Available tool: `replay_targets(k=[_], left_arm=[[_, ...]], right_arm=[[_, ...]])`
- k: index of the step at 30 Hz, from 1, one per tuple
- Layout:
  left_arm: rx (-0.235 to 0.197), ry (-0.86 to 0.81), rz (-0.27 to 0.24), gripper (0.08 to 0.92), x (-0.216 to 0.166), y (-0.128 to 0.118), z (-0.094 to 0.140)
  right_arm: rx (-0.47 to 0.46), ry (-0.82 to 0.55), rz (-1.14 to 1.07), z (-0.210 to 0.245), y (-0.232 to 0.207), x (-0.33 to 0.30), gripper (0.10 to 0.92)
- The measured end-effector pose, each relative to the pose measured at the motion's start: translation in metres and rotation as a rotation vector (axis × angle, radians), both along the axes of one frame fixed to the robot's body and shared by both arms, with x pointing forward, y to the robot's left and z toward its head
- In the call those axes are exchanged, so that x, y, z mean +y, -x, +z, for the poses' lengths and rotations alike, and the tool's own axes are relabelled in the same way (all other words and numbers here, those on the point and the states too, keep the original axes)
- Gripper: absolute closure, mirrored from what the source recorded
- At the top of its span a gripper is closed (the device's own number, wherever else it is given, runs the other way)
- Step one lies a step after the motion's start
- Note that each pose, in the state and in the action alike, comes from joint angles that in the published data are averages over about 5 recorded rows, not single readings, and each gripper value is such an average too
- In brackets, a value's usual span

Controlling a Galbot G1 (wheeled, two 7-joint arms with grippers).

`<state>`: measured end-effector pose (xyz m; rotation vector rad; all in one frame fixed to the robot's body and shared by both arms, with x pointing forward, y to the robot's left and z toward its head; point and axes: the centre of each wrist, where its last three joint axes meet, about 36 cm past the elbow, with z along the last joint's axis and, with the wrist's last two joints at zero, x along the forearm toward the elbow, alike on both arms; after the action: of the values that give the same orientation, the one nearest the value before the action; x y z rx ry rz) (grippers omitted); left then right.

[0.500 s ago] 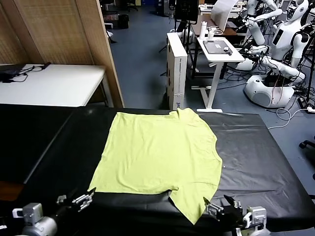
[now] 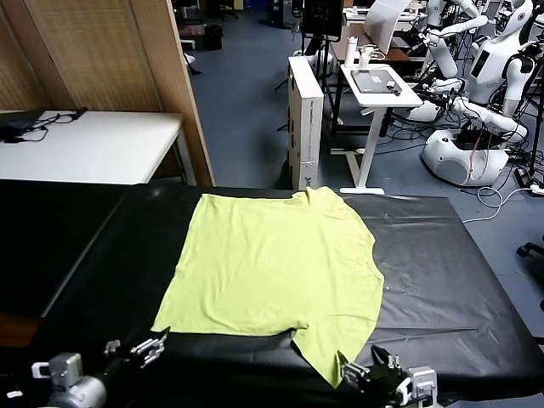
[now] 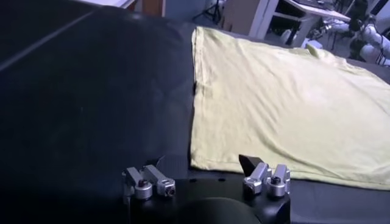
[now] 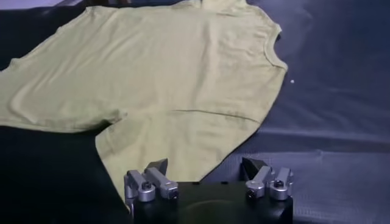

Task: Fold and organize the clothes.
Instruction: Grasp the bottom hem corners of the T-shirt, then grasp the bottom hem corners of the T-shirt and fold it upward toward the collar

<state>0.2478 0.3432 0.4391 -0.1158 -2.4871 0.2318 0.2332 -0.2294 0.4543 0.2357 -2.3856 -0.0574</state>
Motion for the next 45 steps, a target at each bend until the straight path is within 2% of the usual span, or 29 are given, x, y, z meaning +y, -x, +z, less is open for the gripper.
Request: replay_targets(k=[3,8,12,16,18,21,24,34,41,45], left_arm=[[0.002,0.000,0.003,0.127,0.000,0.000,-0.002],[0.004,0.001,0.004,0.277,0.000,0.001,-0.004],[0.004,0.001,0.002,0.379,-0.001,0.000,-0.006],[0.004,0.001,0.003,0.476,-0.002,0.000,-0.010],[0.006,0.005,0.004,0.564,-0.003,0.000,-0.011],[0.012,0.013,0.003,0.737,-0.006,0.001,-0.012],[0.017,0.019,0.000,0.842,-0.008,0.003,-0.012],[0.016,0.003,0.000,0.854,-0.010,0.018,0.004],[0.012,-0.010,-0.005,0.854,-0.014,0.032,0.022],[-0.017,0.003,0.006,0.854,-0.016,0.033,0.025]], right_arm=[[0.000,0.001,0.000,0.000,0.000,0.000,0.290],[0.003,0.002,0.001,0.000,0.001,-0.001,0.365],[0.004,0.002,0.001,0.000,0.002,-0.002,0.467],[0.004,0.001,0.003,0.003,0.003,-0.002,0.648],[0.003,-0.001,0.006,0.005,0.005,-0.003,0.773],[0.000,0.001,0.012,0.012,0.008,-0.005,0.874],[0.003,0.012,0.017,0.020,0.013,-0.007,0.882],[0.003,0.042,0.003,0.041,0.032,-0.014,0.882],[-0.138,-0.004,0.004,0.039,0.016,-0.023,0.882],[-0.222,-0.025,0.005,0.034,-0.004,-0.031,0.882]])
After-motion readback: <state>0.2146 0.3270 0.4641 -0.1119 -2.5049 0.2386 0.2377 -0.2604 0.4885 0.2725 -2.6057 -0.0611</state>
